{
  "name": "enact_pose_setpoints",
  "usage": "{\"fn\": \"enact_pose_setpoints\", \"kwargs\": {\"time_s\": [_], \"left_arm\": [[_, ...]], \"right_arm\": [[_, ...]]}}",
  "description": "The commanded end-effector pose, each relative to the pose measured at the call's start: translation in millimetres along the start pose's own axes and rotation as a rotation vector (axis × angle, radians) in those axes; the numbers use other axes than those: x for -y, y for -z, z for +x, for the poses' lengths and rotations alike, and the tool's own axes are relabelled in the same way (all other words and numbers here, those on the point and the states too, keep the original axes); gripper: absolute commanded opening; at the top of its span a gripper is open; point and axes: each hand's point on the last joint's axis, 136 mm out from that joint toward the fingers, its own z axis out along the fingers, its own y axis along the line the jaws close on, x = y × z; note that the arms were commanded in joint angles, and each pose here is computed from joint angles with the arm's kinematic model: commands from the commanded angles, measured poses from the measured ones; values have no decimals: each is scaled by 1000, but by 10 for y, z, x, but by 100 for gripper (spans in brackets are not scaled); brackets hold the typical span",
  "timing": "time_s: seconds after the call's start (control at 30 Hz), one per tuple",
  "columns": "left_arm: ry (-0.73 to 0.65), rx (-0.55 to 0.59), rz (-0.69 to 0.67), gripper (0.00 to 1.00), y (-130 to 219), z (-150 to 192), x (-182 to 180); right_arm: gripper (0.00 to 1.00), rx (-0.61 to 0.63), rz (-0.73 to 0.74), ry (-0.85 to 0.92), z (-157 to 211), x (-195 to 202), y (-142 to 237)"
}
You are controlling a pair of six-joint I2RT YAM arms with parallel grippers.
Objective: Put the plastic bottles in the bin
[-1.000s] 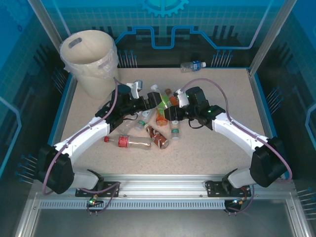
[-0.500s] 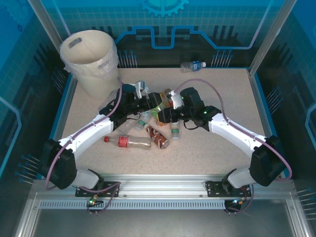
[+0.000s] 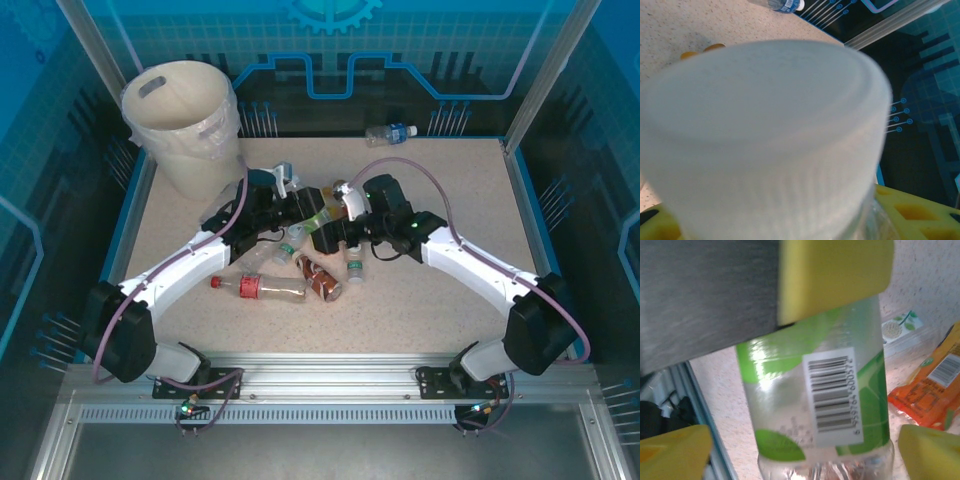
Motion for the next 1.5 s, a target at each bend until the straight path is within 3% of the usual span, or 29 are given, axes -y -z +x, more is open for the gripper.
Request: {"fn": "enact_pose_setpoints", "kwargs": {"time_s": [0.0,0.23,0.37,0.53,1.03,1.47], "left_arm": [[-45,47,-54,55,81,-103,-28],[-118,161,-142,55,276,-432,-117],[-165,256,-228,54,444,-759,-209],[-227,383,-322,53,729,-1271,-309],[-432,812,-601,54,1646,-2894,-279],[-528,906,-845,54,1639,-3955,-605]], "right_arm": [[100,56,41,60,-124,-55,173],[100,182,251,42,-208,232,508],[100,282,415,24,-182,488,753],[100,363,515,14,-115,632,1004],[100,383,548,-85,35,749,1173],[100,374,589,-172,46,891,1260]]}}
